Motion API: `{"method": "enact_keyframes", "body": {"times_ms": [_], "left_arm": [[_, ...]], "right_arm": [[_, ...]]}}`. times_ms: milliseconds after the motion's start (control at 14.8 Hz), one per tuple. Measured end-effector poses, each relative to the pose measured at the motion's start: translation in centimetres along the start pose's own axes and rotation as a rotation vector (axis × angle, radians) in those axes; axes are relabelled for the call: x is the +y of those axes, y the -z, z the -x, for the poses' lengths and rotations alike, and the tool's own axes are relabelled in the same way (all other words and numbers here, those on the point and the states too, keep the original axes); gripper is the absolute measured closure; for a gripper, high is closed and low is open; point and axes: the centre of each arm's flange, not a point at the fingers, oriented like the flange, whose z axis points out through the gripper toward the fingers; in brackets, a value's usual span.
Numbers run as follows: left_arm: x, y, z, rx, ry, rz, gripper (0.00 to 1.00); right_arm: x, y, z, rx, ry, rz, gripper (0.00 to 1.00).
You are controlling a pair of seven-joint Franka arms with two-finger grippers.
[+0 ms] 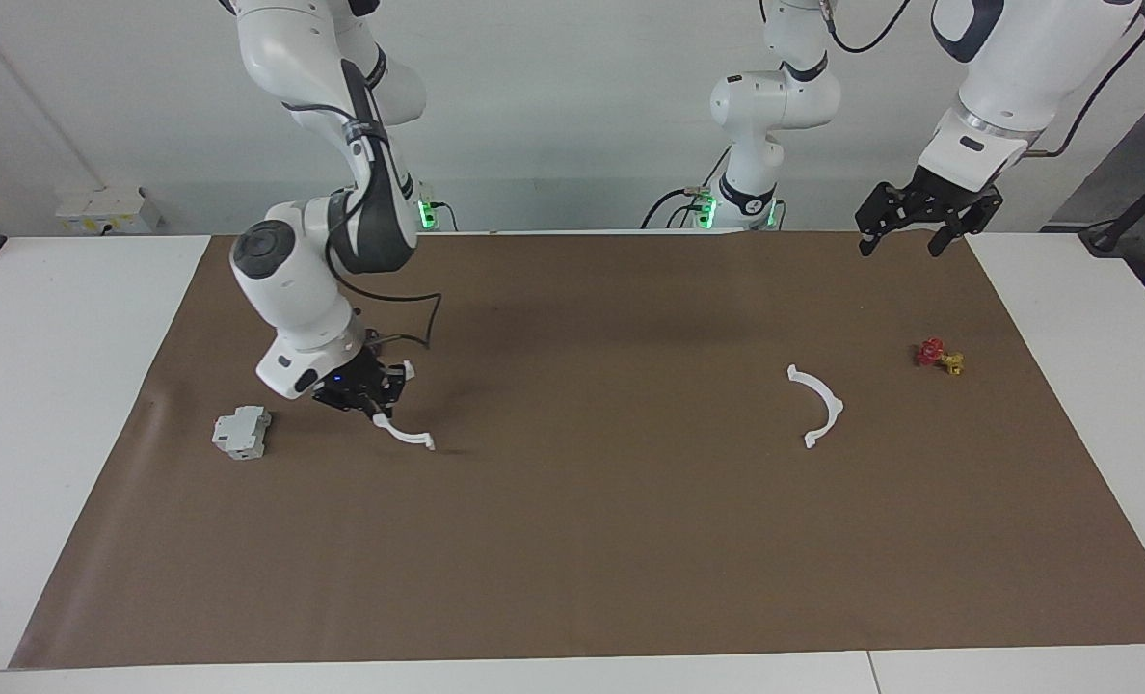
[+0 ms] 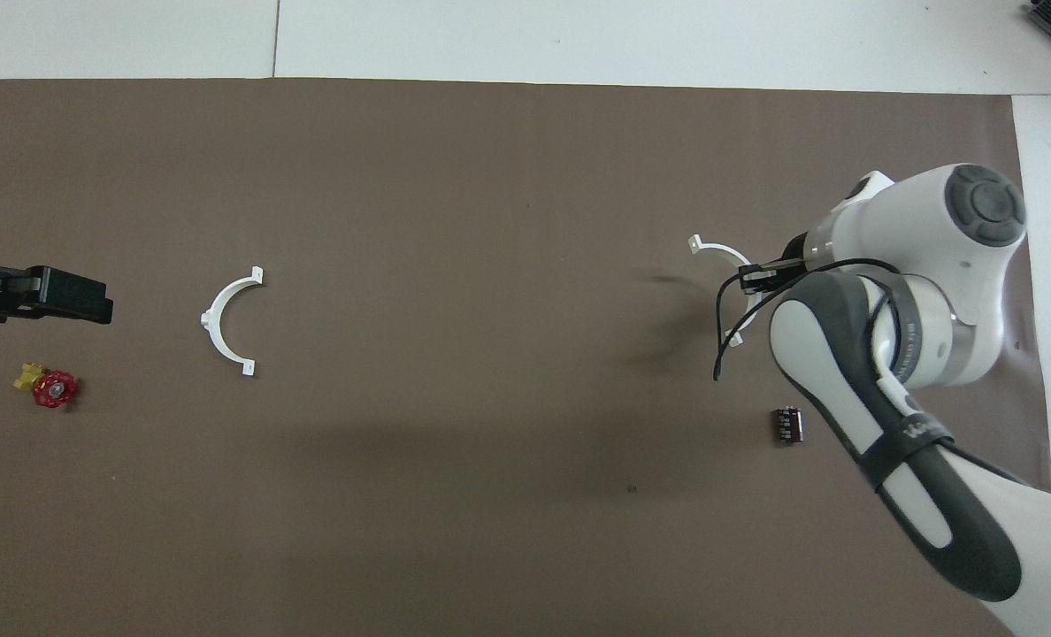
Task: Assemble drain pipe with both arms
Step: 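Carry the white half-ring with the right gripper to the table center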
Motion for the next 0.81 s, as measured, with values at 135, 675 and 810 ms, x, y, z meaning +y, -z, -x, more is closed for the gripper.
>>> {"method": "enact_keyframes", "body": {"times_ms": [135, 675, 810], "left_arm": [[0.0, 0.0, 0.0, 0.000, 0.000, 0.000, 0.00], [0.0, 0.0, 0.0, 0.002, 0.000, 0.000, 0.00], [0.0, 0.0, 0.0, 0.002, -0.001, 0.000, 0.00]], "right_arm": [[-5.6, -0.8, 0.8, -0.004, -0.047, -0.001, 0.79], [-18.3, -7.5, 3.6, 0.023, -0.164, 0.009, 0.79], [-19.5, -8.9, 4.3, 0.019, -0.153, 0.035, 0.79]]}}
